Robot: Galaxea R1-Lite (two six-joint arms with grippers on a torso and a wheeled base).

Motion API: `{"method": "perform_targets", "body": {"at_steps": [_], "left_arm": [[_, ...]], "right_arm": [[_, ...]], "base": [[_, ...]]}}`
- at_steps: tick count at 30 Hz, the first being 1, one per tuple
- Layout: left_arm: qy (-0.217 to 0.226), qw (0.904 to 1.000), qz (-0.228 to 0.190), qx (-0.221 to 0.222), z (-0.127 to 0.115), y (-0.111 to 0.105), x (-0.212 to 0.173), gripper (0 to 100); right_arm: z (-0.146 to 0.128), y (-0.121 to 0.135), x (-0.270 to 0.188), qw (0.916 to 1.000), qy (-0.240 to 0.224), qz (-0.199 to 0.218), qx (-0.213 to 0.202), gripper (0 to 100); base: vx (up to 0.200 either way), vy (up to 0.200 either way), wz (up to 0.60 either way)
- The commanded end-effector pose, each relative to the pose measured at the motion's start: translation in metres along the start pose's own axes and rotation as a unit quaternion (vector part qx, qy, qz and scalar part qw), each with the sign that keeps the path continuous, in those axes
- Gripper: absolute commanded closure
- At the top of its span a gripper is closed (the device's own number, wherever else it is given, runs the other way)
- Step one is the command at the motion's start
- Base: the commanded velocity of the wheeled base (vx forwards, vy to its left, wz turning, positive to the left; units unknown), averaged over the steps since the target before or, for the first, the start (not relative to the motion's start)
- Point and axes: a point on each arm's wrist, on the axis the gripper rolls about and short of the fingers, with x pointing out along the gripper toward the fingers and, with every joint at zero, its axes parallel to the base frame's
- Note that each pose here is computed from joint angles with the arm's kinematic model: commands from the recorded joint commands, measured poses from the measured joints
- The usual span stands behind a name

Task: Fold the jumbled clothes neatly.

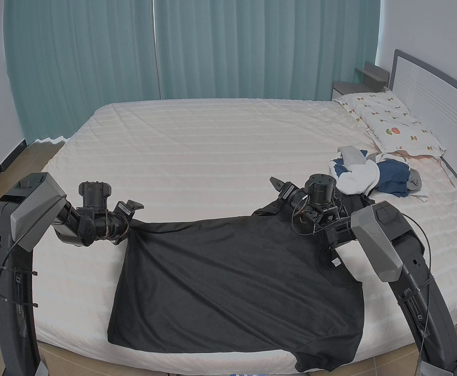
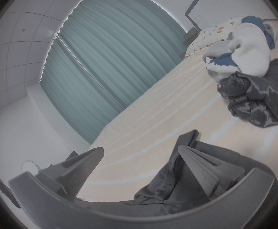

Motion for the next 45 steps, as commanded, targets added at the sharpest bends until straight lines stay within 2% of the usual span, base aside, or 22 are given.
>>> {"method": "perform_targets", "body": {"at_steps": [1, 7, 17, 26, 28, 30, 33, 38, 45], "left_arm": [[0.000, 1.0000, -0.001, 0.000, 0.000, 0.000, 0.000, 0], [0.000, 1.0000, 0.000, 0.000, 0.000, 0.000, 0.000, 0], [0.002, 1.0000, 0.000, -0.002, 0.000, 0.000, -0.001, 0], [0.005, 1.0000, -0.002, -0.003, 0.000, 0.000, -0.002, 0], [0.005, 1.0000, -0.002, -0.002, 0.000, 0.000, -0.002, 0], [0.006, 1.0000, -0.002, -0.003, 0.000, 0.000, -0.002, 0], [0.008, 1.0000, -0.003, -0.002, 0.000, 0.000, -0.002, 0], [0.008, 1.0000, -0.003, 0.000, 0.000, 0.000, -0.001, 0], [0.009, 1.0000, -0.002, 0.002, 0.000, 0.001, -0.001, 0]], "right_arm": [[-0.005, -0.009, 0.001, 0.9999, 0.002, -0.012, 0.000, 0], [0.000, -0.006, -0.003, 0.9996, -0.011, -0.028, 0.000, 0], [0.021, -0.005, -0.042, 0.9977, 0.015, -0.066, -0.005, 0], [0.040, -0.029, -0.077, 0.9934, 0.045, -0.105, -0.007, 0], [0.040, -0.034, -0.081, 0.9929, 0.058, -0.104, -0.009, 0], [0.036, -0.048, -0.087, 0.9907, 0.091, -0.098, -0.025, 0], [0.028, -0.057, -0.087, 0.9886, 0.109, -0.093, -0.045, 0], [0.019, -0.063, -0.081, 0.9876, 0.129, -0.077, -0.044, 0], [0.016, -0.071, -0.062, 0.9902, 0.112, -0.069, -0.047, 0]], "base": [[0.000, 0.000, 0.00], [0.000, 0.000, 0.00], [0.000, 0.000, 0.00], [0.000, 0.000, 0.00], [0.000, 0.000, 0.00], [0.000, 0.000, 0.00], [0.000, 0.000, 0.00], [0.000, 0.000, 0.00], [0.000, 0.000, 0.00]]}}
